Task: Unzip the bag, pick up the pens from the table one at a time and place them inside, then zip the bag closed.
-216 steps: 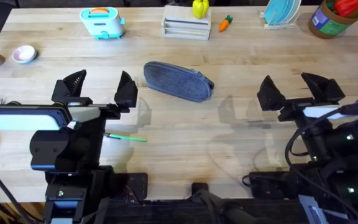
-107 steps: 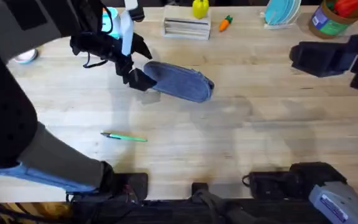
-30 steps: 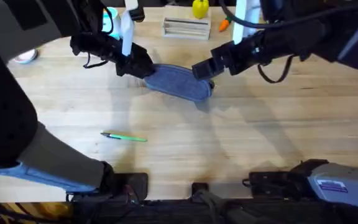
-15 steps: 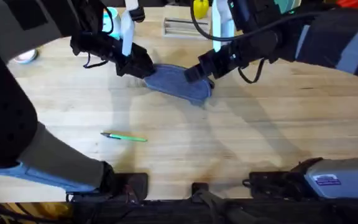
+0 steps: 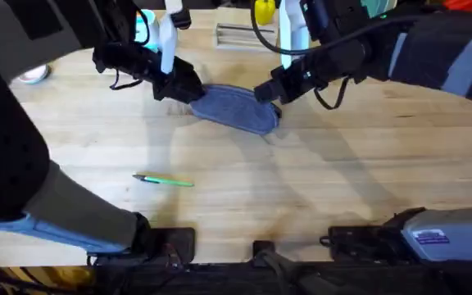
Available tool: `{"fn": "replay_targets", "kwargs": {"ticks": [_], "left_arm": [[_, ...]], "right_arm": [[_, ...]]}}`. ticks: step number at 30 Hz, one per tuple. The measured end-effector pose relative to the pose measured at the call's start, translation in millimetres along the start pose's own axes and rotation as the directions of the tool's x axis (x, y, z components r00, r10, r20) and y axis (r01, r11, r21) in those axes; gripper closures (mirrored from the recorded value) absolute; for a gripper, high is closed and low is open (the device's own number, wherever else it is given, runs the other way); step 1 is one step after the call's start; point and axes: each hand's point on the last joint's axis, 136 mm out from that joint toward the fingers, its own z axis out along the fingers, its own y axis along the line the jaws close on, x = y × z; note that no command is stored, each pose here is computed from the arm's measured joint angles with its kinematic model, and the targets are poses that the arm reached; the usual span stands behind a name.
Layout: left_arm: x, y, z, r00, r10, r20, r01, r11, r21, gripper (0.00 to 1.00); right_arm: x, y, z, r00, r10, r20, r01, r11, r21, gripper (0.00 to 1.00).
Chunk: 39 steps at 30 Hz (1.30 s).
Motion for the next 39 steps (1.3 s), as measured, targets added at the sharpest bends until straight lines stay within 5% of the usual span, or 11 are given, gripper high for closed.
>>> {"fn": "replay_targets", "kwargs": {"ticks": [3, 39], "left_arm": [[-0.1, 0.1, 0.1, 1.000, 0.001, 0.000, -0.001, 1.000, 0.000, 0.958], [2.1, 2.9, -1.3, 1.000, 0.001, -0.005, -0.001, 1.000, -0.011, 0.958]], "right_arm": [[0.1, 0.0, 0.0, 1.000, 0.001, 0.000, -0.001, 1.000, 0.000, 0.962], [-39.1, 15.7, -50.2, 0.986, -0.049, 0.161, 0.046, 0.999, 0.020, 0.971]]}}
